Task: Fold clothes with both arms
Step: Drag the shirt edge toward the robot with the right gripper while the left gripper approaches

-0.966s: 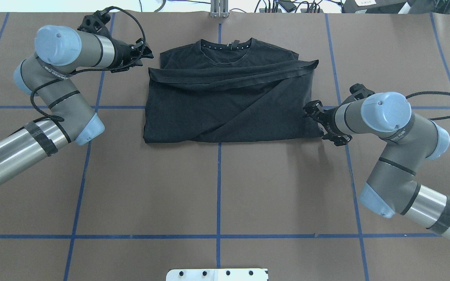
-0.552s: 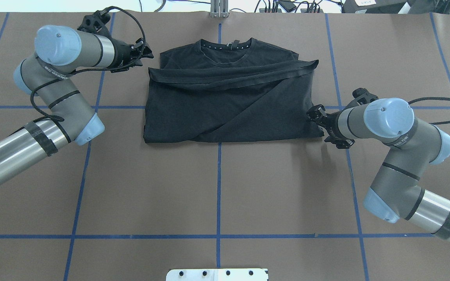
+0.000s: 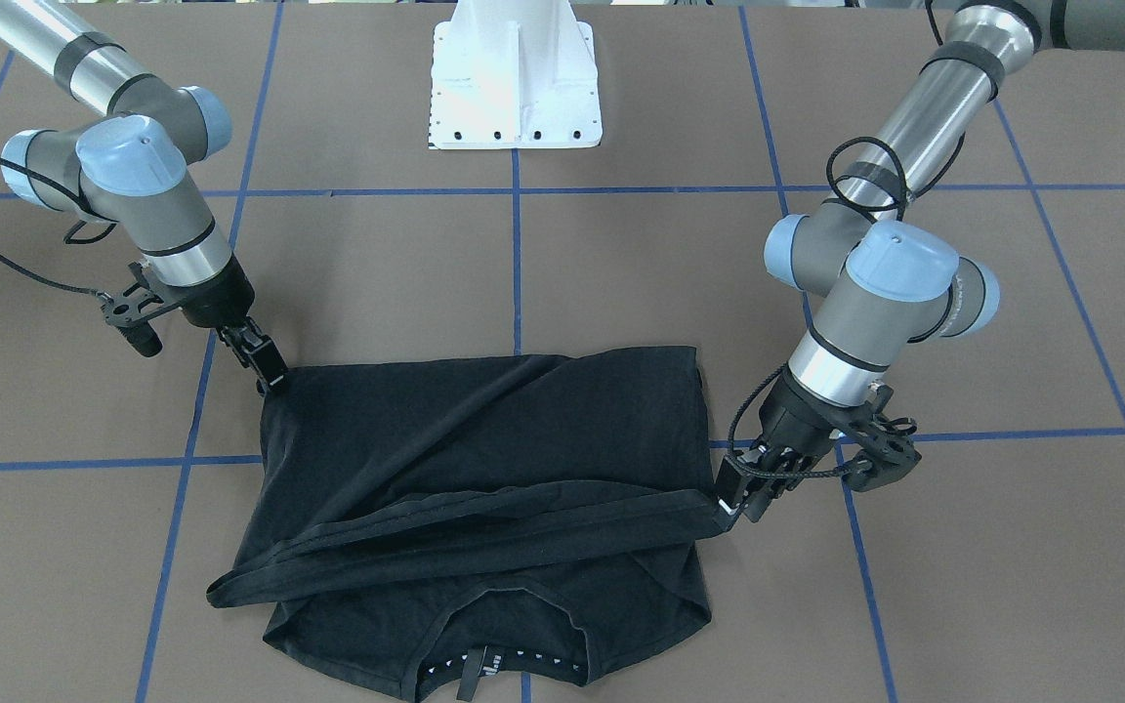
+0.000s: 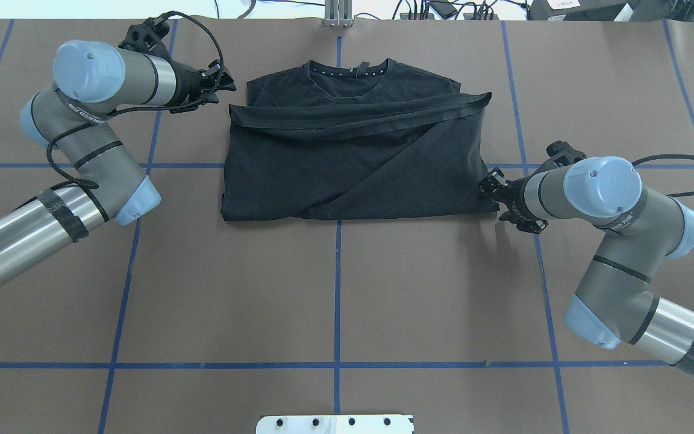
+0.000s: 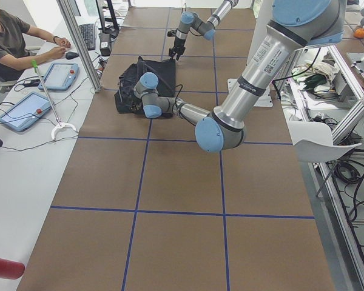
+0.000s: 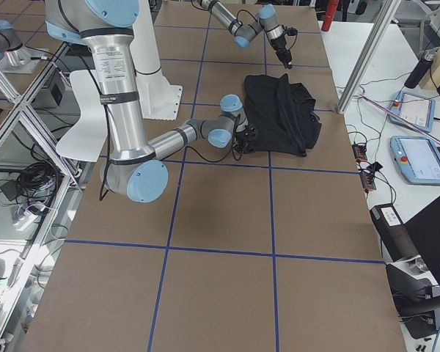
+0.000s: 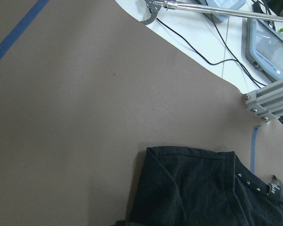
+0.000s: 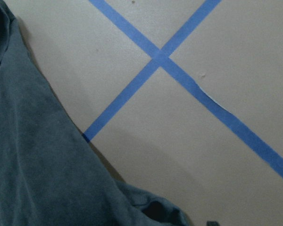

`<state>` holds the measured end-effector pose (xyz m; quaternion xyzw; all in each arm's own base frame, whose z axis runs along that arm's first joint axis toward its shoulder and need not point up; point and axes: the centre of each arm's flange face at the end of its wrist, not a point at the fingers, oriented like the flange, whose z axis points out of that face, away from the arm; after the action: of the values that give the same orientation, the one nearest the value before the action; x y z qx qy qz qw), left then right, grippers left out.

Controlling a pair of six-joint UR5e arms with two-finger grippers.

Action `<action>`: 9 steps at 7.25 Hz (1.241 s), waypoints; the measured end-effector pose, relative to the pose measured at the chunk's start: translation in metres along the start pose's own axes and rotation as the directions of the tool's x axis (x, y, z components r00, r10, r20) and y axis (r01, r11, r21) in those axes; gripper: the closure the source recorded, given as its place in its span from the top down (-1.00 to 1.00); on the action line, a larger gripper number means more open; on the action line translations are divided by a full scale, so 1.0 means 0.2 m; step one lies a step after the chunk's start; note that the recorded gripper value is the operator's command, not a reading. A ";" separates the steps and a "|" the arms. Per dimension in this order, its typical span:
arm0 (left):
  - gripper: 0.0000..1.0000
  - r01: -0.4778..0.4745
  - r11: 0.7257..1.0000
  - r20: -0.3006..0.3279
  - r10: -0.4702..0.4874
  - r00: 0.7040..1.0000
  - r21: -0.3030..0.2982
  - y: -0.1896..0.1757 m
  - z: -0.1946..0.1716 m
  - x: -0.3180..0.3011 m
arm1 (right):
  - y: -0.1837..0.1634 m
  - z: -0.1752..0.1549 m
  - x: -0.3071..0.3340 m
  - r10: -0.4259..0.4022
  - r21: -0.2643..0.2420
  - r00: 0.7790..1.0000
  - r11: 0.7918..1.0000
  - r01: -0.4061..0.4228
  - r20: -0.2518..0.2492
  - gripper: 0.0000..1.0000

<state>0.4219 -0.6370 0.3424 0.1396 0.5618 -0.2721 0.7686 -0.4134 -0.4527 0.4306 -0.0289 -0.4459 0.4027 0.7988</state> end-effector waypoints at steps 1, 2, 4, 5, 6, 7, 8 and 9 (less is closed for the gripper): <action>0.05 0.000 1.000 0.000 0.000 1.000 0.000 0.00 0.00 0.00 | 0.01 0.00 -0.01 -0.002 -0.005 1.000 1.000 0.002 0.001 -1.00; 0.05 0.000 1.000 0.001 0.000 1.000 0.001 0.00 0.00 0.00 | 0.01 -0.01 -0.01 -0.003 -0.009 1.000 1.000 0.003 0.001 -1.00; 0.05 0.001 1.000 0.001 -0.001 1.000 0.001 -0.01 -0.01 -0.01 | 0.03 -0.03 -0.02 -0.005 -0.033 1.000 0.999 0.005 0.000 -1.00; 0.05 0.001 1.000 0.000 -0.001 1.000 0.002 -0.01 -0.01 -0.01 | 0.03 -0.05 -0.02 -0.005 -0.045 1.000 0.999 0.005 0.001 -1.00; 0.05 -0.001 1.000 -0.007 0.001 1.000 0.001 -0.01 -0.02 0.00 | 0.04 -0.10 0.00 -0.004 -0.049 1.000 0.999 0.004 -0.001 -1.00; 0.05 -0.005 1.000 -0.027 0.005 1.000 -0.005 0.00 -0.06 0.04 | 0.09 -0.22 0.07 -0.009 -0.061 1.000 0.998 0.007 -0.023 -1.00; 0.07 -0.012 0.999 -0.059 0.010 0.998 -0.032 0.03 -0.13 0.10 | 0.23 -0.38 0.17 -0.032 -0.097 0.997 0.995 0.025 -0.070 -1.00; 0.18 -0.007 0.996 -0.092 -0.001 0.996 -0.085 0.08 -0.22 0.13 | 0.45 -0.54 0.28 -0.071 -0.159 0.990 0.986 0.050 -0.126 -1.00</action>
<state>0.4024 -0.6083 0.3016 0.1199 0.6077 -0.2399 0.7475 -0.3742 -0.3199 0.3678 -0.1037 -0.4233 0.3396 0.8335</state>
